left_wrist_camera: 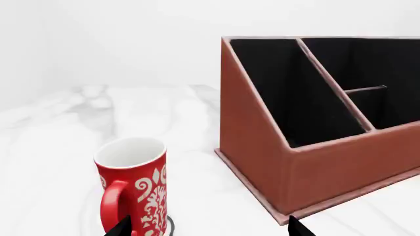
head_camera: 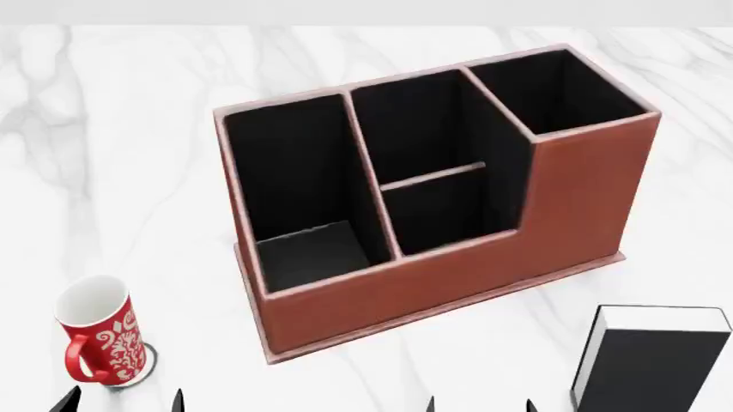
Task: Pick up the book and place it in the left compartment of the caddy.
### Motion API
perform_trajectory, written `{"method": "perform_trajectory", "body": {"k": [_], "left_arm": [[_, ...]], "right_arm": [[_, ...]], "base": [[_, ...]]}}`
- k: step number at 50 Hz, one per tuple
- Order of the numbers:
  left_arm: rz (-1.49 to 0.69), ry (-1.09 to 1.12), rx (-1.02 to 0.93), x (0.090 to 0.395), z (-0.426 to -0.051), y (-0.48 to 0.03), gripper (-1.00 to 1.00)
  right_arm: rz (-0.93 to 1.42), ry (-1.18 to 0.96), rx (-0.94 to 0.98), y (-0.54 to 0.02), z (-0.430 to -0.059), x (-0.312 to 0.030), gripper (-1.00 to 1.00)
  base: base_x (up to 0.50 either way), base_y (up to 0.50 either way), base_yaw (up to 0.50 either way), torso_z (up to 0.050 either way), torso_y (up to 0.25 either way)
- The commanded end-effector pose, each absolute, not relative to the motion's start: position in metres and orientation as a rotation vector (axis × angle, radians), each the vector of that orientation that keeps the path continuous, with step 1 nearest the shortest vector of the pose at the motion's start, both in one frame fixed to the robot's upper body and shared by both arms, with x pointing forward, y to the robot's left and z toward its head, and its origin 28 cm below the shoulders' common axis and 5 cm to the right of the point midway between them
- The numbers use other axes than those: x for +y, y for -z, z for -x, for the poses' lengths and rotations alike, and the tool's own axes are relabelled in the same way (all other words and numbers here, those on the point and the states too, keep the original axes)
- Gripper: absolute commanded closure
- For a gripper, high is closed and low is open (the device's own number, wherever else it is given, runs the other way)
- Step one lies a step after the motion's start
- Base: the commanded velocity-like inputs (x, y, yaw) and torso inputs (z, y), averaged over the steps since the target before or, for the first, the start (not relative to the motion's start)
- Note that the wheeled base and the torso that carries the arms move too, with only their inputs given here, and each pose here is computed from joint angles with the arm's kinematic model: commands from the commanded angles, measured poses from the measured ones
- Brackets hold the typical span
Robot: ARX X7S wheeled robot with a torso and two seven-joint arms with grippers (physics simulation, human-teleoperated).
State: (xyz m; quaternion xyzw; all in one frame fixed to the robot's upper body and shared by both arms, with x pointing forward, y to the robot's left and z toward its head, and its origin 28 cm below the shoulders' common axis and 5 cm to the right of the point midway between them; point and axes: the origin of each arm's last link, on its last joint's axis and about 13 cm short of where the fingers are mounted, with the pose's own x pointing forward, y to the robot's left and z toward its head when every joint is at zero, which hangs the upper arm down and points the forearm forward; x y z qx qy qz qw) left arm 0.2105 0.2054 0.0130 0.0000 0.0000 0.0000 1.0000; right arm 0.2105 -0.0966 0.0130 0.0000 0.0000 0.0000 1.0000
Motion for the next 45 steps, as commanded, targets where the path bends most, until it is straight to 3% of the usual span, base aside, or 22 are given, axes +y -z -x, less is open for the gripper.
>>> {"method": "perform_trajectory", "body": {"k": [1,14,32,45], "left_arm": [[-0.009,0.0,-0.001,0.205,-0.212,-0.011,-1.0],[-0.009,-0.006,-0.023,0.208,-0.208,-0.02,-1.0],[-0.051,0.029,-0.323,0.206,-0.176,-0.116,-1.0],[-0.049,0.019,-0.403,0.208,-0.167,-0.14,-1.0]], "right_arm": [[0.012,-0.002,0.005,-0.011,-0.21,-0.096,-1.0],[0.027,0.015,-0.003,-0.017,-0.205,-0.095,-1.0],[0.062,0.055,-0.306,-0.12,-0.181,-0.095,-1.0],[0.146,0.048,-0.382,-0.152,-0.172,-0.09,-1.0]], "base": [[0.0,0.0,0.0,0.0,0.0],[0.0,0.0,0.0,0.0,0.0],[0.0,0.0,0.0,0.0,0.0],[0.0,0.0,0.0,0.0,0.0]]}}
